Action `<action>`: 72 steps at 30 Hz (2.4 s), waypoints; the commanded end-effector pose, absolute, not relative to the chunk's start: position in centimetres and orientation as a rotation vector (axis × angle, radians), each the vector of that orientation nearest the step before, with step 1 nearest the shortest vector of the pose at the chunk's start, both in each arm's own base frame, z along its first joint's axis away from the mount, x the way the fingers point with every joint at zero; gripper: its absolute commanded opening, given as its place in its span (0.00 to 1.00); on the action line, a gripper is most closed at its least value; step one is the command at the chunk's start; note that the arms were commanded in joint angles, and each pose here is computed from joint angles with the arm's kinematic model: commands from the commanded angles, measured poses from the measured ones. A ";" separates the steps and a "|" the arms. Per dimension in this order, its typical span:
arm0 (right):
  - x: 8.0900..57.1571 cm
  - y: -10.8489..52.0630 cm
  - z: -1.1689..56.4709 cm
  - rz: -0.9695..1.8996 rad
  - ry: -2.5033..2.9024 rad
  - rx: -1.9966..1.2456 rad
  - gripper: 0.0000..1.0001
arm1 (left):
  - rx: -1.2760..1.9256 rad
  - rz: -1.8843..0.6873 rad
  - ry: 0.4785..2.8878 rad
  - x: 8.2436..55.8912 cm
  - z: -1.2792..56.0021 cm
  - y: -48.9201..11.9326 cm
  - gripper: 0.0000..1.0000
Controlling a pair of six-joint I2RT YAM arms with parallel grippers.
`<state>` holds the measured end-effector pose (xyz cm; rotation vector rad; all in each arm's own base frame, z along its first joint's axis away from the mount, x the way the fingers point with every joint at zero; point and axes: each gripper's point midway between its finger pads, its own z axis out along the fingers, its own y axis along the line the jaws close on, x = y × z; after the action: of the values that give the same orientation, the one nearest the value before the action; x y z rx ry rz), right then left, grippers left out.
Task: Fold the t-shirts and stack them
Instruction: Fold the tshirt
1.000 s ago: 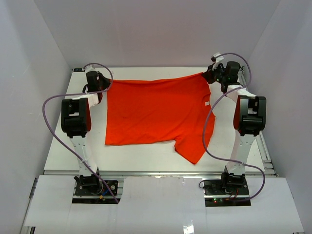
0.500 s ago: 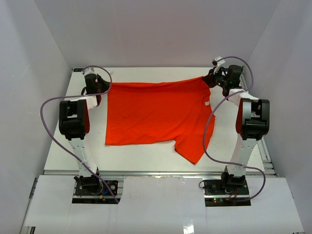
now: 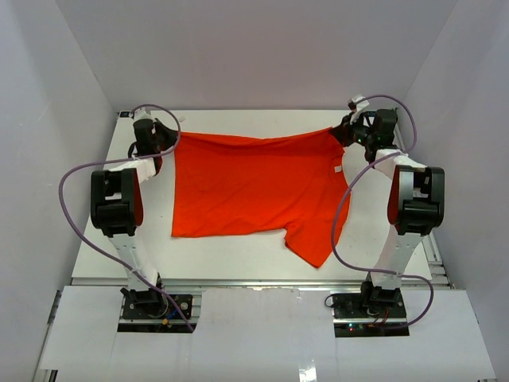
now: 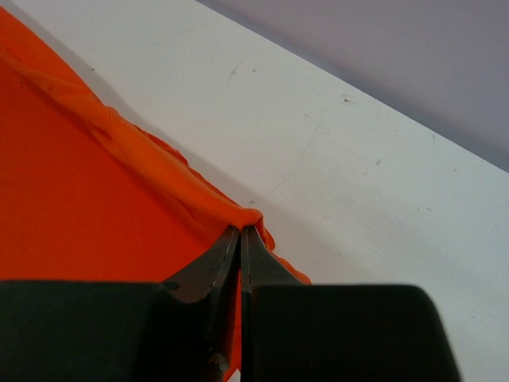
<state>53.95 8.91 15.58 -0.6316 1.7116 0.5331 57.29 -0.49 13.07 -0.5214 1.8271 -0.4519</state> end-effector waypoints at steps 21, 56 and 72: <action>51.5 7.1 17.1 0.488 1.685 -0.640 0.06 | -0.495 -0.433 1.803 53.0 15.6 0.2 0.08; 48.7 6.2 12.6 0.494 1.793 -0.645 0.11 | -0.522 -0.472 1.929 47.7 11.1 -1.1 0.08; 46.8 6.0 10.6 0.493 1.878 -0.676 0.23 | -0.563 -0.493 2.019 45.0 9.2 -1.7 0.21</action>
<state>47.05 6.44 9.12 -0.6487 1.9034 0.5337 45.46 -1.67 7.91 -0.5666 2.0310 -0.4718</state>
